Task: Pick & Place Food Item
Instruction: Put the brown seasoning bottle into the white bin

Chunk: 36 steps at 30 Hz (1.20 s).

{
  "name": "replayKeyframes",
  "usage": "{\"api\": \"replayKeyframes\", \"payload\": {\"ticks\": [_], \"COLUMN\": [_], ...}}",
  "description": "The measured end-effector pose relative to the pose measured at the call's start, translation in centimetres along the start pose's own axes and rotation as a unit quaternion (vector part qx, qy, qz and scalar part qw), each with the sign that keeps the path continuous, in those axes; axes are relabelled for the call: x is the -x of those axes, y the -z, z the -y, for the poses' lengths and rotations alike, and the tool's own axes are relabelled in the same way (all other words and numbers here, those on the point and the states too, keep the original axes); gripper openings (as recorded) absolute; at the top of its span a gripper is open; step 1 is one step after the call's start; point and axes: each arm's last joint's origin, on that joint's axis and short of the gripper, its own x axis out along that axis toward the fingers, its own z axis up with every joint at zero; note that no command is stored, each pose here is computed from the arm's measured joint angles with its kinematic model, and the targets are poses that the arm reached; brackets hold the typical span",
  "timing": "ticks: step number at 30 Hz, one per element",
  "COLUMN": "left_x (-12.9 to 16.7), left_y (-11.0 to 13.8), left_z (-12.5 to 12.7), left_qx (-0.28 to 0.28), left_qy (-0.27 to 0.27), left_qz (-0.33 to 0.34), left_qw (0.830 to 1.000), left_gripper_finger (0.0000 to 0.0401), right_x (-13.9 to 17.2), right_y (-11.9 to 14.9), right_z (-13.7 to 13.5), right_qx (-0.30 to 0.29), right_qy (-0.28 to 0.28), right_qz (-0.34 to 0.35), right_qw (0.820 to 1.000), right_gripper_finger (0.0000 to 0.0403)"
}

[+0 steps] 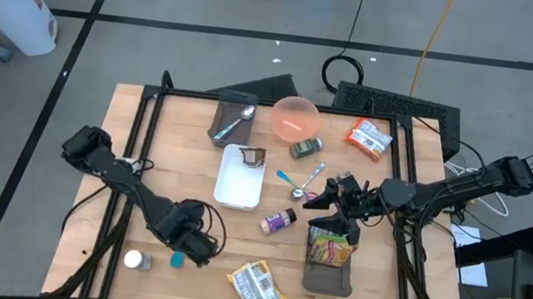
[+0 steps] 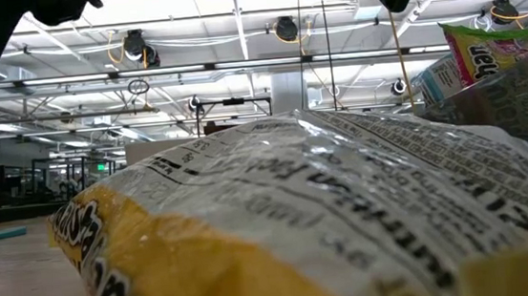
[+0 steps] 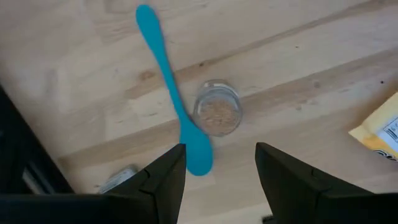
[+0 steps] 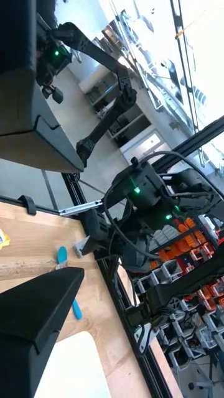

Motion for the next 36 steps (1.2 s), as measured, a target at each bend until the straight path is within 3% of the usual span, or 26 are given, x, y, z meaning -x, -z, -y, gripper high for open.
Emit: {"api": "replayKeyframes", "payload": {"ticks": [6,14,26,36], "left_x": [-2.1,-3.6,-3.5,-4.4], "left_y": [-0.1,-0.5,-1.3,-1.9], "left_z": [-0.5,-0.2,0.1,0.0], "left_qx": [-0.004,-0.009,-0.018,-0.033], "left_qy": [-0.028,0.006,0.021,0.019], "left_qz": [-0.042,-0.049,-0.039,-0.044], "left_qw": [0.999,0.999,0.999,0.998], "left_gripper_finger": [0.0202,0.0206,0.0301,0.0312], "right_x": [0.0,0.0,0.0,0.0], "right_y": [0.0,0.0,0.0,0.0], "right_z": [0.0,0.0,0.0,0.0], "right_qx": [-0.008,-0.013,-0.013,-0.013], "right_qy": [0.0,0.0,0.0,0.001], "right_qz": [0.0,0.0,0.0,0.0], "right_qw": [1.0,1.0,1.0,1.0], "right_gripper_finger": [0.0255,0.0254,0.0254,0.0254]}}
